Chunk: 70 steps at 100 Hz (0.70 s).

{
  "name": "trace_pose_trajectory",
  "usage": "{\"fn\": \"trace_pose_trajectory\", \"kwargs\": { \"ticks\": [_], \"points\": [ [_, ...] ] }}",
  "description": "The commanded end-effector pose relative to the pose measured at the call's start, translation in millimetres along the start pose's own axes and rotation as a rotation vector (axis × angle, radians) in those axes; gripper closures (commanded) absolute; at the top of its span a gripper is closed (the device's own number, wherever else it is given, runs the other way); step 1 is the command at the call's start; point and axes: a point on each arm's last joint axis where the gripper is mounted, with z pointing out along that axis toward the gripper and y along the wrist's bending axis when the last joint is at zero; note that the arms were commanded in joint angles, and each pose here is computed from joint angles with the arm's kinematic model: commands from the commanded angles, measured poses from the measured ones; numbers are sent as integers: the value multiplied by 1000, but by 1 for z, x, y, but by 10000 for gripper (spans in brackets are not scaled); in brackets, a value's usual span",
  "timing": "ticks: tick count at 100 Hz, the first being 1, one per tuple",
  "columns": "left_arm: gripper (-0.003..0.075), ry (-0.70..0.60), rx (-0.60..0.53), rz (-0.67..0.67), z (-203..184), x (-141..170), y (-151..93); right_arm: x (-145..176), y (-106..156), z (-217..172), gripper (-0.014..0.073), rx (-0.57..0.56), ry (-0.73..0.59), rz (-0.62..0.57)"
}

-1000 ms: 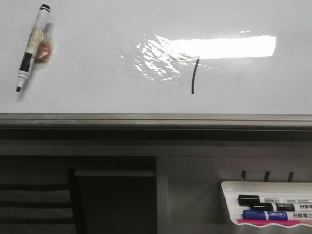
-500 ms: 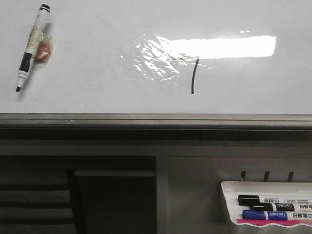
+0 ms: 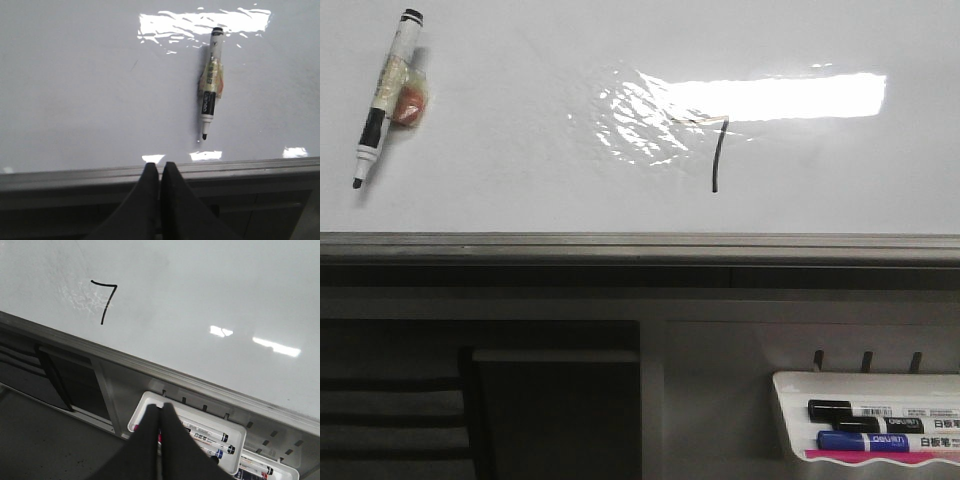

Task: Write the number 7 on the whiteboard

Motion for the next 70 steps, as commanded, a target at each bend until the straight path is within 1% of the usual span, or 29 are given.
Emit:
{"fn": "trace_pose_trajectory", "kwargs": {
  "ticks": [1,19,22,24,32,70],
  "points": [
    [741,-138,-10,-58,-3,5,2,-12,-1,-3,659,12,-87,-1],
    [741,-212,-9,-57,-7,32,5,-12,-1,-3,659,12,-87,-1],
    [741,-226,-10,-57,-6,32,5,-13,-1,-3,659,13,-89,-1],
    [741,-202,-10,-57,-6,33,5,-12,-1,-3,659,12,-87,-1],
    [741,-191,-10,-57,-6,34,5,-12,-1,-3,659,12,-87,-1],
    [741,-189,-11,-57,-6,34,5,-12,-1,-3,659,12,-87,-1]
  ]
}}
